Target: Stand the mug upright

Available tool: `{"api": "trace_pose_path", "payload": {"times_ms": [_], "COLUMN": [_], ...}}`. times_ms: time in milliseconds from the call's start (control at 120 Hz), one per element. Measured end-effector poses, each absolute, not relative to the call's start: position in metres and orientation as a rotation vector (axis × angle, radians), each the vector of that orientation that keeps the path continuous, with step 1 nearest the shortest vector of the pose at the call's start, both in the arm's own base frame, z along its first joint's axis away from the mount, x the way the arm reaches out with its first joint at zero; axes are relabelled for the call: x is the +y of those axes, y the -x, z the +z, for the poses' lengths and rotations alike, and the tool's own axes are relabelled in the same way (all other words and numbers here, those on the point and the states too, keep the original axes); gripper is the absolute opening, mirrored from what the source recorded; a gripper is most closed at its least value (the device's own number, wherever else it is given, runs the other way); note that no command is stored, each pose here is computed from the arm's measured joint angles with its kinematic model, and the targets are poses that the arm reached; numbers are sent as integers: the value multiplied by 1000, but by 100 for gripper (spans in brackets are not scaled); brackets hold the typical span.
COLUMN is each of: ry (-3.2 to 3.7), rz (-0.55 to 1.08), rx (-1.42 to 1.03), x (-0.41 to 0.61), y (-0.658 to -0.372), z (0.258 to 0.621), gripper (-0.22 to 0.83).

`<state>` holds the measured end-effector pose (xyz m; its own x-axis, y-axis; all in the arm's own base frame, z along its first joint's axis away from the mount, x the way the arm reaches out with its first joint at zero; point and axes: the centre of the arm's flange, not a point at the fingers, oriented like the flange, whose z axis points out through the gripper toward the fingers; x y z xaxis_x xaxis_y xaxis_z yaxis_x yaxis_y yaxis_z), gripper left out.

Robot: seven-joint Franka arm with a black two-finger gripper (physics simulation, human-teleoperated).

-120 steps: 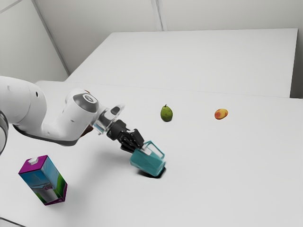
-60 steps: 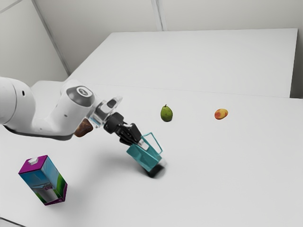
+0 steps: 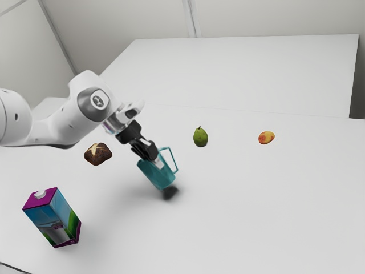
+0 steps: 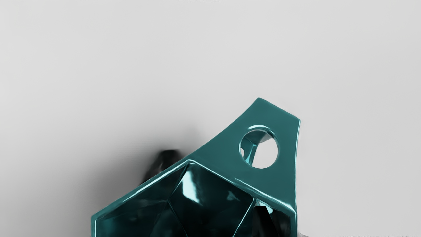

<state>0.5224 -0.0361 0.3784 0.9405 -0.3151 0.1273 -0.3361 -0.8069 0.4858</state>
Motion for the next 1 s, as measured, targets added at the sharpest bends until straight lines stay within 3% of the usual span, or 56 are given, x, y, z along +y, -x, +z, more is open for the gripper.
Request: {"api": "trace_pose_path", "payload": {"times_ms": [442,1000], "ry": [-2883,-3025], "rz": [53,25], "rx": [-567,-441], "x": [-7,21], "y": [-526,-511], "z": [369,352], "gripper": [-16,-16]}}
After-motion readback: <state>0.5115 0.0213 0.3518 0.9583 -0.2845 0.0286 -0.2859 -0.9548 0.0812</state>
